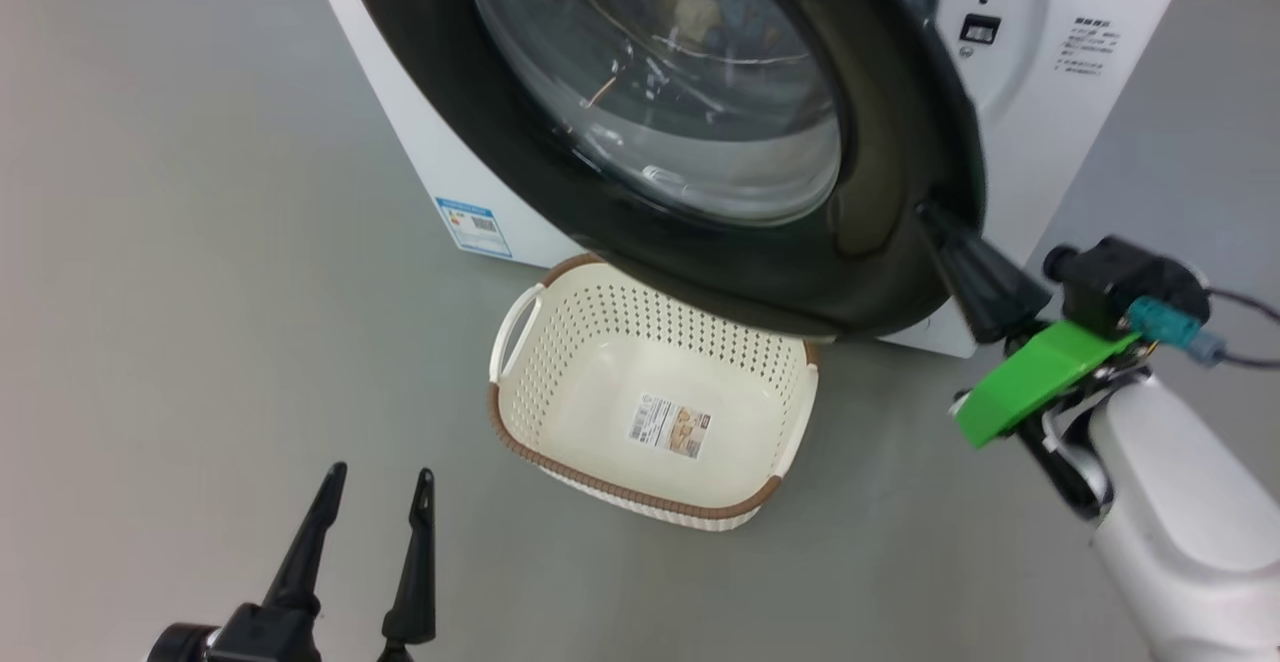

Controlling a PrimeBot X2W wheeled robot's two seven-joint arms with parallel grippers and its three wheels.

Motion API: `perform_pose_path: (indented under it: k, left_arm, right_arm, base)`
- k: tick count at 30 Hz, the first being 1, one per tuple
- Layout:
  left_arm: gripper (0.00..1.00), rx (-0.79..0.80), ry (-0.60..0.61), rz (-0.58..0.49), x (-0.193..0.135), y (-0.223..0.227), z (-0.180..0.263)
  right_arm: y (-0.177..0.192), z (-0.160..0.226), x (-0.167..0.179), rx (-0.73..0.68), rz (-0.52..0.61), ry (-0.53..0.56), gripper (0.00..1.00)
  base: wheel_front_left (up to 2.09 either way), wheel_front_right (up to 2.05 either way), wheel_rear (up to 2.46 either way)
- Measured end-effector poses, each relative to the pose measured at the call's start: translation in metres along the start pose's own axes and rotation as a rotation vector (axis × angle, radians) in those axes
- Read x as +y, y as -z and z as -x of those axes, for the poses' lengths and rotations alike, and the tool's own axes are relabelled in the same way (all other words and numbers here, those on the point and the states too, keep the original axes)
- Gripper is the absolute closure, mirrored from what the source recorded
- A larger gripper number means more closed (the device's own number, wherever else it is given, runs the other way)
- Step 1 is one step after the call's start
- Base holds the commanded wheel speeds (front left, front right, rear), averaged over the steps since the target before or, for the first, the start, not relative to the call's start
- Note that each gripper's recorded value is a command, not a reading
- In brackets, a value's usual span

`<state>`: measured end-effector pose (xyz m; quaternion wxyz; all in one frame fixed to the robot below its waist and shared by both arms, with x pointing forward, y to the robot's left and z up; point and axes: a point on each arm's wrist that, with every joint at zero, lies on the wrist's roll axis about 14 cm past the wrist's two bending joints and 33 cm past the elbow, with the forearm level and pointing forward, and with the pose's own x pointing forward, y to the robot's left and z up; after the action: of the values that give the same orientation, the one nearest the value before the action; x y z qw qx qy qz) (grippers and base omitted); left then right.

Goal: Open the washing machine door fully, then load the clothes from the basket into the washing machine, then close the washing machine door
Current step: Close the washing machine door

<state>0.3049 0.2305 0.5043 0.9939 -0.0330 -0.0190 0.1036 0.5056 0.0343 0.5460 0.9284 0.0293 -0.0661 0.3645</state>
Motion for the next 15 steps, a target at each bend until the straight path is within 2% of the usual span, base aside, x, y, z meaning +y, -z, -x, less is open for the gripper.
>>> perform_pose_path:
  k: [15]
  left_arm:
    - [0.00, 0.024, -0.043, -0.004, 0.000, 0.007, -0.019]
  right_arm:
    - [-0.008, -0.064, -0.062, -0.033, 0.045, 0.070, 1.00]
  base:
    - [0.00, 0.00, 0.00]
